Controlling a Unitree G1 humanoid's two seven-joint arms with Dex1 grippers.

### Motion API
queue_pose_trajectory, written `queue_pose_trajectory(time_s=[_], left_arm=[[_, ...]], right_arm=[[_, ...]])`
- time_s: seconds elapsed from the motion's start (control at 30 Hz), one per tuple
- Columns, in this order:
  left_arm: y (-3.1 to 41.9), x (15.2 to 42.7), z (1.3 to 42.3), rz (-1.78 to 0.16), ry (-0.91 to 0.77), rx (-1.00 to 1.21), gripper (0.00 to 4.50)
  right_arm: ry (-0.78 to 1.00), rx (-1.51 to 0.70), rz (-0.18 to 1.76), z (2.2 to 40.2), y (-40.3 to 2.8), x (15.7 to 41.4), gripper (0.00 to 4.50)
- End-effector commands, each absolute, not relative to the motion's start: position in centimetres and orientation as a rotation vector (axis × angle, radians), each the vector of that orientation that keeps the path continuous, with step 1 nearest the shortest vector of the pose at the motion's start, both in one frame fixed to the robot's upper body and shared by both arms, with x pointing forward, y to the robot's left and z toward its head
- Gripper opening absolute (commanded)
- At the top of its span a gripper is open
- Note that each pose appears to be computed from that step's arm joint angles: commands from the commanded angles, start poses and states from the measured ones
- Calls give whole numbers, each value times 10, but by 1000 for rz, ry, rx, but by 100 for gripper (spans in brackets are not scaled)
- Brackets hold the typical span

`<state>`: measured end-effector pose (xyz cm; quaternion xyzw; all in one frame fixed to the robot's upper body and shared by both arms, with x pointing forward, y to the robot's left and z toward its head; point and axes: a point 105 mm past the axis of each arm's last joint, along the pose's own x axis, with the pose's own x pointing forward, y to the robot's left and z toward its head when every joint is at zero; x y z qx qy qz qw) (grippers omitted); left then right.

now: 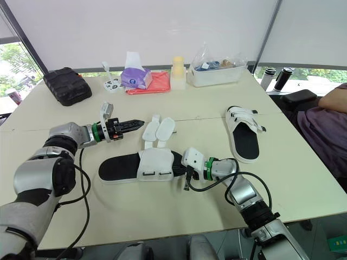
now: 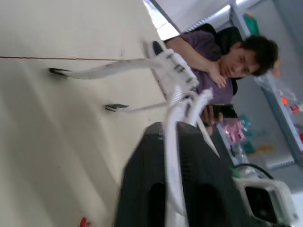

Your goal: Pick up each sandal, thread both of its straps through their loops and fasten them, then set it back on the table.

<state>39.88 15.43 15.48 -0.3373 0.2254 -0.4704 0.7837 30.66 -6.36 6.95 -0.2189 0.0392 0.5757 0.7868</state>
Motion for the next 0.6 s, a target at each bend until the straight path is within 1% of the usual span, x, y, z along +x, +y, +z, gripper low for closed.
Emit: queue_pose_trajectory(time_s=[0.03, 0.13, 0.37, 0.6], left_arm=[[150, 405, 178, -1053, 436, -638, 225], [142, 408, 175, -1045, 446, -581, 375], [118, 419, 169, -1006, 452, -533, 375], [98, 427, 172, -976, 425, -538, 375]], right_arm=[[353, -504, 1215, 9, -83, 296, 0], [354, -503, 1215, 8, -83, 296, 0], [358, -497, 1211, 7, -82, 292, 0], [357, -491, 1199, 5, -81, 287, 0]])
